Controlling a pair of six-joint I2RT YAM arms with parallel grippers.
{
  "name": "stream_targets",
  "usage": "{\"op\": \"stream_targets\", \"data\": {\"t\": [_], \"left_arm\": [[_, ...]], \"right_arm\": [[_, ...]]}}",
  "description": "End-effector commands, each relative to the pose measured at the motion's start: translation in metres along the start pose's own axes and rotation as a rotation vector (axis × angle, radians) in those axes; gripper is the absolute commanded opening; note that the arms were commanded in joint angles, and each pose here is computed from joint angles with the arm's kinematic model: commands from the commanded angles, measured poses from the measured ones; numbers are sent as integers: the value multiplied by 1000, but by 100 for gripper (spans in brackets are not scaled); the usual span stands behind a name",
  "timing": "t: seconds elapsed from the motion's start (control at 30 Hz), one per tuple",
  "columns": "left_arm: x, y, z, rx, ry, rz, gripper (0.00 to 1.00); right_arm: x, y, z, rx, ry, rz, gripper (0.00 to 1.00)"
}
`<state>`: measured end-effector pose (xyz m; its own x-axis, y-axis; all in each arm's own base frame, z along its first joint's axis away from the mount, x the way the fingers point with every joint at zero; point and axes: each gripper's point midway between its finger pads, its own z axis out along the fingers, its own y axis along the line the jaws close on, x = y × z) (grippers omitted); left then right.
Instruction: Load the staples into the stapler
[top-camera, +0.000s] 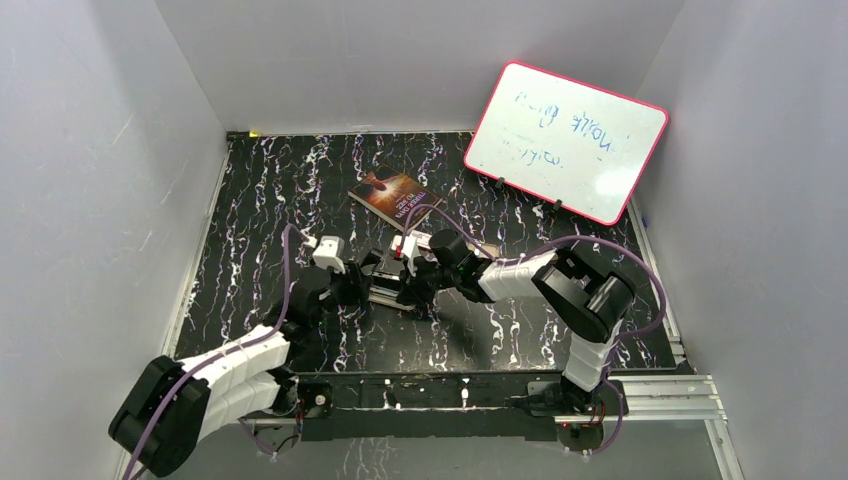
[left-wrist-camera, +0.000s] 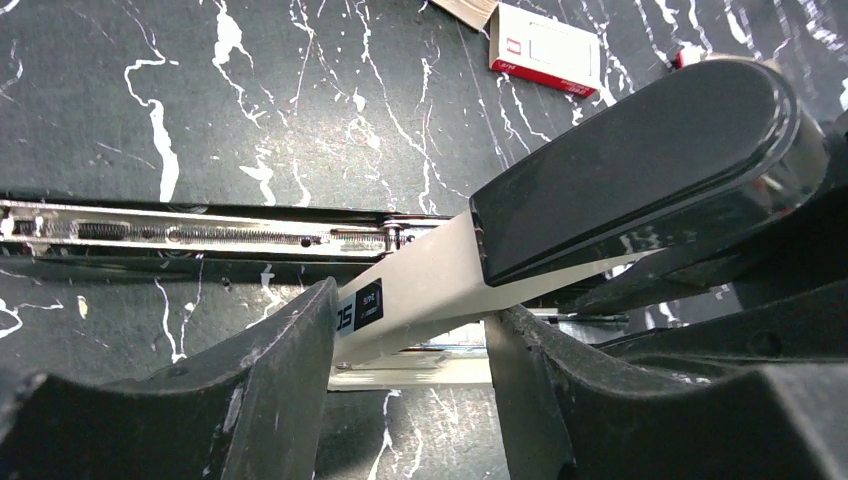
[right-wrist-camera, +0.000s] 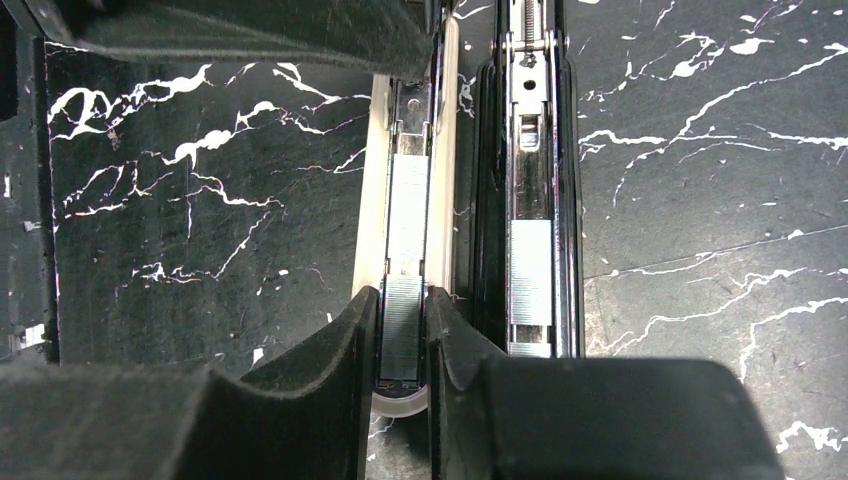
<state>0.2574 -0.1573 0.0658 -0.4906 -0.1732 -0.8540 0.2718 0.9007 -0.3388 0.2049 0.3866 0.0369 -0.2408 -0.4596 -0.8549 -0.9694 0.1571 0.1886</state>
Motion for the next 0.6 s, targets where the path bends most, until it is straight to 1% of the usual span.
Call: {"op": "stream_targets", "data": {"t": [0.0, 0.17, 0.4, 0.5, 0.57], "left_arm": [[10, -14, 1, 23, 64, 111, 53], [16, -21, 3, 23, 90, 162, 54], [22, -33, 0, 52, 120, 178, 55], [24, -38, -2, 72, 139, 183, 56], [26, -41, -2, 85, 154, 186, 57]], "right_arm": [[8, 5, 8, -78, 23, -50, 0], [7, 2, 10, -76, 17, -55, 0], [6, 5, 8, -107, 1, -86, 3], [9, 6, 9, -121, 6, -98, 7], [9, 6, 9, -128, 9, -106, 12]]}}
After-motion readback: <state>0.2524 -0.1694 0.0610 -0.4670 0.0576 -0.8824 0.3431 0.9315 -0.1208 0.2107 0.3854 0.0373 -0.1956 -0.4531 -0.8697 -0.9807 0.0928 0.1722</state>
